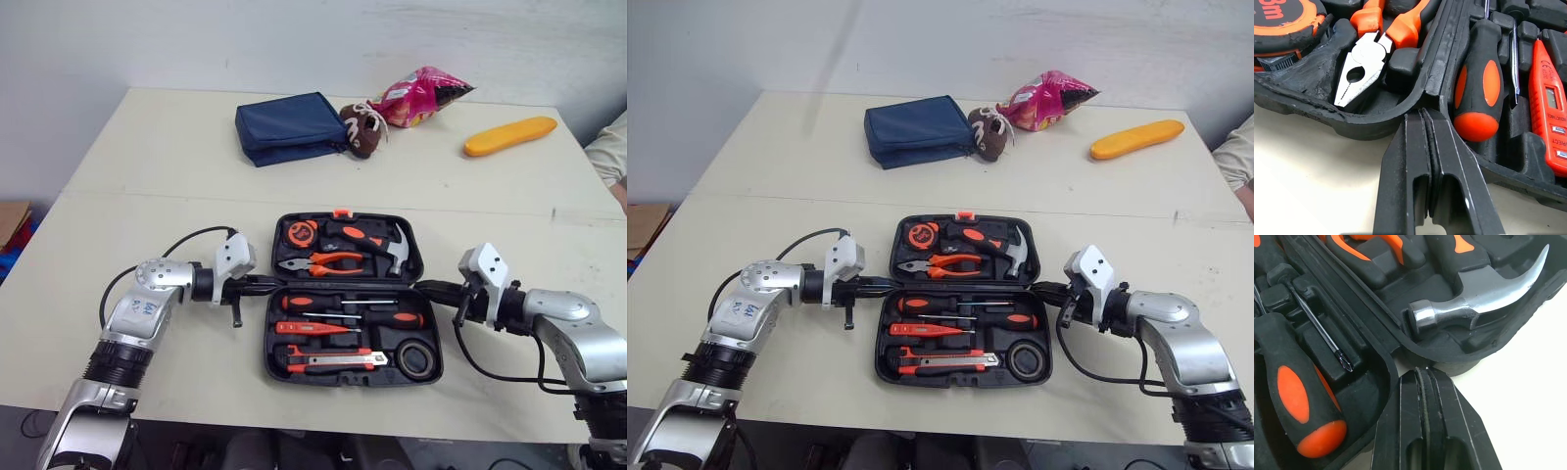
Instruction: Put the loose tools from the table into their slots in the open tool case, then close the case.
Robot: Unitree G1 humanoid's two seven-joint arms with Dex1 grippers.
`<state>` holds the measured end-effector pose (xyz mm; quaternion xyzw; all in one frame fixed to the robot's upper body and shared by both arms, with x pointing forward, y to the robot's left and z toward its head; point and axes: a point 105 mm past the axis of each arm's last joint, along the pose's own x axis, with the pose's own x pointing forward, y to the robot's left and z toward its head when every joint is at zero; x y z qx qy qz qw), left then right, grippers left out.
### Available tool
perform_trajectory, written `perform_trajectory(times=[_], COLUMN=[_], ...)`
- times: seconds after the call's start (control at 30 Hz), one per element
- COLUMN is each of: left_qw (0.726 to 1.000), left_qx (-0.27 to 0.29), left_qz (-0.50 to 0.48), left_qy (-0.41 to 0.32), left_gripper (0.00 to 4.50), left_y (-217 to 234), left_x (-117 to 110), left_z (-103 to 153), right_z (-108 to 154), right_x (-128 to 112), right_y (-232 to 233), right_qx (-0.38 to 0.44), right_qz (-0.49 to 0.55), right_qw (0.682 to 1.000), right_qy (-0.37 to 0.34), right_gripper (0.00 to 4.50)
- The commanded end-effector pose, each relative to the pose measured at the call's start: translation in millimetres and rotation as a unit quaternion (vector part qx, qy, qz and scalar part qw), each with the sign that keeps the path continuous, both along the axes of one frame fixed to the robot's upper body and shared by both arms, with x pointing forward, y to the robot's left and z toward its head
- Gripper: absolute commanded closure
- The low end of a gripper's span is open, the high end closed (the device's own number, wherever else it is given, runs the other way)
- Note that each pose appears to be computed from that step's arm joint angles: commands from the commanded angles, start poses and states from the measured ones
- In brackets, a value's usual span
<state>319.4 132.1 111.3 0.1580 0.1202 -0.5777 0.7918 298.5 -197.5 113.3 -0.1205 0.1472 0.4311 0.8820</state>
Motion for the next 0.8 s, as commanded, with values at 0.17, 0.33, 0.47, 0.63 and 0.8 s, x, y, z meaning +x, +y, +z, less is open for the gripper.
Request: perform_trajectory(times=[0.17,0.33,0.47,0.63,0.8], left_qw=[1.0,0.997,0.991,0.968,0.949], left_qx=[0.012,0.004,0.005,-0.065,-0.083], left_qz=[0.02,0.071,0.125,0.217,0.278], left_qy=[-0.004,0.018,0.052,0.109,0.125], left_gripper=[4.48,4.48,3.98,1.95,1.05], left_y=[5,31,53,47,32], left_x=[6,4,-8,0,17], left_z=[-3,9,24,54,51], right_z=[11,24,45,59,59], right_x=[-9,-13,-31,-22,-1], right_y=[9,-11,-14,-16,3], right_qx=[-0.008,-0.05,-0.04,-0.006,0.03], right_qz=[0.019,-0.016,-0.024,-0.113,-0.171], right_qw=[1.0,0.998,0.999,0.993,0.983], right_qy=[-0.022,-0.025,0.0,0.028,0.059], right_gripper=[4.5,4.5,3.59,1.2,0.12])
